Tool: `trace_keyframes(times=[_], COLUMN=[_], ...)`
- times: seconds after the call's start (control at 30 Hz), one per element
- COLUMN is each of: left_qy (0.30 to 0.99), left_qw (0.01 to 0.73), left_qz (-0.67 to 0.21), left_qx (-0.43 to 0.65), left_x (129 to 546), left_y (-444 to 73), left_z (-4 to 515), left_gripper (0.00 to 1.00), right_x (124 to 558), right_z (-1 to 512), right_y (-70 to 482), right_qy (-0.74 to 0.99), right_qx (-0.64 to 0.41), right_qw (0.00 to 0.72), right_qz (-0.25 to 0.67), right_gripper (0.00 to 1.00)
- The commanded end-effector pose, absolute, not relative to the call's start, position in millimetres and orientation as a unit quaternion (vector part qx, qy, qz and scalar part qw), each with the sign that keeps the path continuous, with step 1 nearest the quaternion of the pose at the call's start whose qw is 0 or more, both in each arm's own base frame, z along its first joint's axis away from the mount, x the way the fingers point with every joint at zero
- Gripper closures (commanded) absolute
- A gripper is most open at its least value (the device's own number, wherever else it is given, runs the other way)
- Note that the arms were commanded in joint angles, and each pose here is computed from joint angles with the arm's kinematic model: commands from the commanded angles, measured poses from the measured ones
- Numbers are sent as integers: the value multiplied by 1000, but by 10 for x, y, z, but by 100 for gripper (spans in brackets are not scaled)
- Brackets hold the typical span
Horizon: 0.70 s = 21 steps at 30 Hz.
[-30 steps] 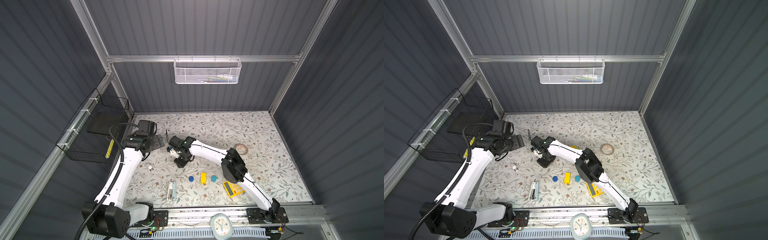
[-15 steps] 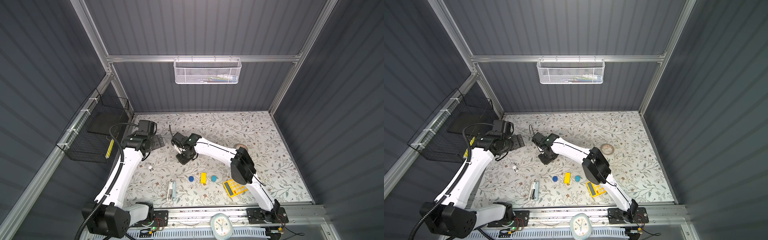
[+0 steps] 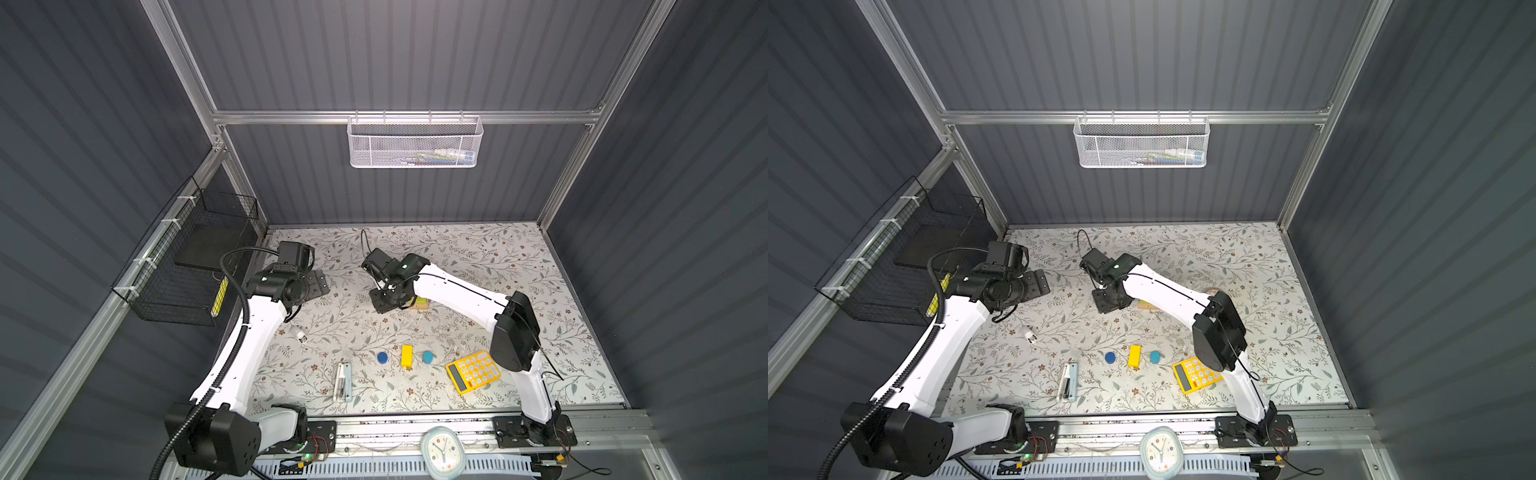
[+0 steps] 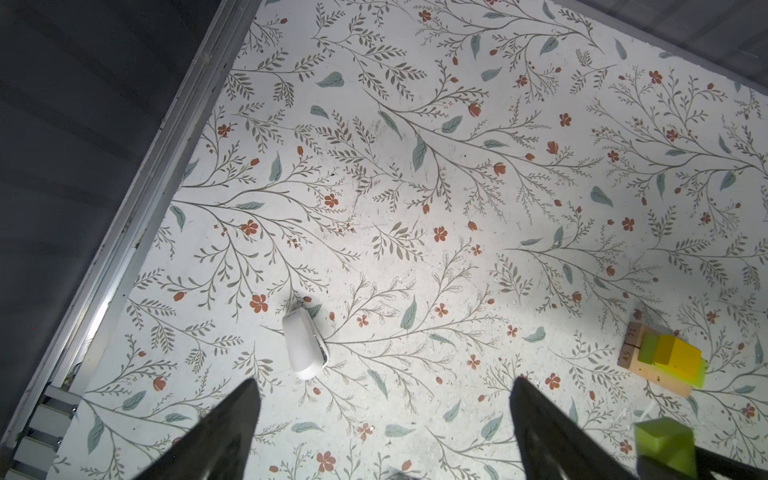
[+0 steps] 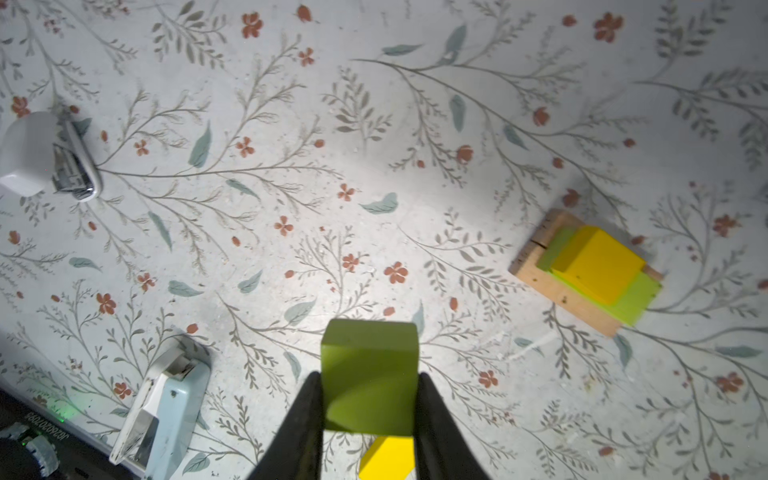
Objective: Build the wood block tower
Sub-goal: 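Lift and carry the lime-green cube with the right gripper over the tower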
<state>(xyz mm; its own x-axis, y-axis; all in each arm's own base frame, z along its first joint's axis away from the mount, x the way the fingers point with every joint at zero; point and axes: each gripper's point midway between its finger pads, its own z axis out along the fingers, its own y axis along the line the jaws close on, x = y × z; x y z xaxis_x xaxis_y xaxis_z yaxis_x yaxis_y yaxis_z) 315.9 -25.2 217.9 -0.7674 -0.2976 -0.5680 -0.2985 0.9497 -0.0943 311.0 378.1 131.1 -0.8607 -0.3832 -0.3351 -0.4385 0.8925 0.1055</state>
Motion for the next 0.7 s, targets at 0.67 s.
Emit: trace_keyframes(times=[0.67], left_qy=[952], left_qw=[262], left_qz=[-16], left_qx=[-155], left_x=[3313], left_y=[-370], left_z=[1879], left_gripper=[12], right_x=[3531], right_z=[1039], right_y=[2558], right_qy=[987], right_qx=[0], right_qw=[158], right_qz=[26], right_gripper=[100])
